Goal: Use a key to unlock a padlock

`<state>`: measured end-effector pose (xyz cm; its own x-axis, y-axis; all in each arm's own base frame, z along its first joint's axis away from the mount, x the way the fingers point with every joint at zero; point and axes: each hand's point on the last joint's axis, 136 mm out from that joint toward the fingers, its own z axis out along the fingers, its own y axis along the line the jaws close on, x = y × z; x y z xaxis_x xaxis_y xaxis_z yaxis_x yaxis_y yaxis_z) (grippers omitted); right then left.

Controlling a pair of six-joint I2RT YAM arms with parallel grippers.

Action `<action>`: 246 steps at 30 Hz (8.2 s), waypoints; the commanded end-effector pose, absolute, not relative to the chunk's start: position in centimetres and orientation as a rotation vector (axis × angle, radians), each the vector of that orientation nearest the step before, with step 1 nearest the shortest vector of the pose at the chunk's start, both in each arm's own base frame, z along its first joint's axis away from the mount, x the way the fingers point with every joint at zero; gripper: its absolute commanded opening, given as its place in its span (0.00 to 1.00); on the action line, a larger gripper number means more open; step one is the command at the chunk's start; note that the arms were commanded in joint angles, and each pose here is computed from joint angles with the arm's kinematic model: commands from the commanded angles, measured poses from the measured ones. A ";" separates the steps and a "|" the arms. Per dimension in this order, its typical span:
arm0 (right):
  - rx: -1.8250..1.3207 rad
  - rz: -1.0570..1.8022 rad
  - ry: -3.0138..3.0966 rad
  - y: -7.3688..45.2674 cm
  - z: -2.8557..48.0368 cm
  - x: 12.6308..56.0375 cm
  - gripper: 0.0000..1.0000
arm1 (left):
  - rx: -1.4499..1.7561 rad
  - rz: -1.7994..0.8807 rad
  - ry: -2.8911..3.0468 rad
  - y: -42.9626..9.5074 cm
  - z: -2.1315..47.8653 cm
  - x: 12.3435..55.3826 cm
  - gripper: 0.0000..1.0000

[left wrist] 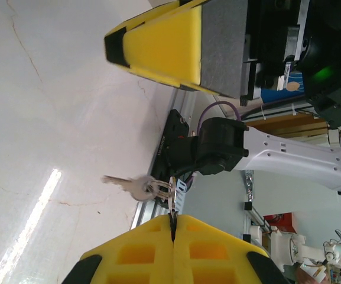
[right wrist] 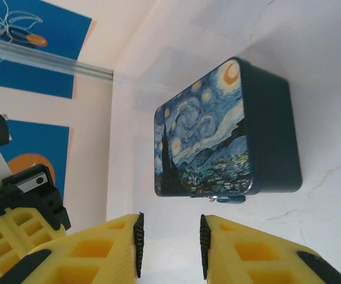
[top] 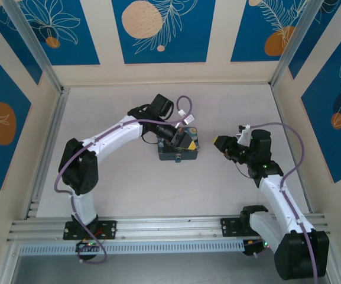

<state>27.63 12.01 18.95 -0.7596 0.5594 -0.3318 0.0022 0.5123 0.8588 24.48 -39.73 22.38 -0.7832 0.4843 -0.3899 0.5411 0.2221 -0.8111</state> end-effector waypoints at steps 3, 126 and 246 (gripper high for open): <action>0.382 1.334 2.113 12.8 20.9 26.8 0.36 | 1.055 -1.675 2.358 -40.1 23.5 24.4 0.00; 0.446 1.409 2.359 18.0 16.3 31.6 0.00 | 0.221 -0.851 2.357 -27.4 11.5 27.1 0.98; 0.569 1.491 2.535 17.6 8.4 35.9 0.00 | -0.407 -1.010 2.157 -38.6 -1.1 32.0 0.12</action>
<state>37.41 17.68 9.78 -0.9128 0.4083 -0.0009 0.1918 0.4308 0.8818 33.72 -39.89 4.62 -0.6387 -0.6200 -0.4557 0.1016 0.5191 -0.8486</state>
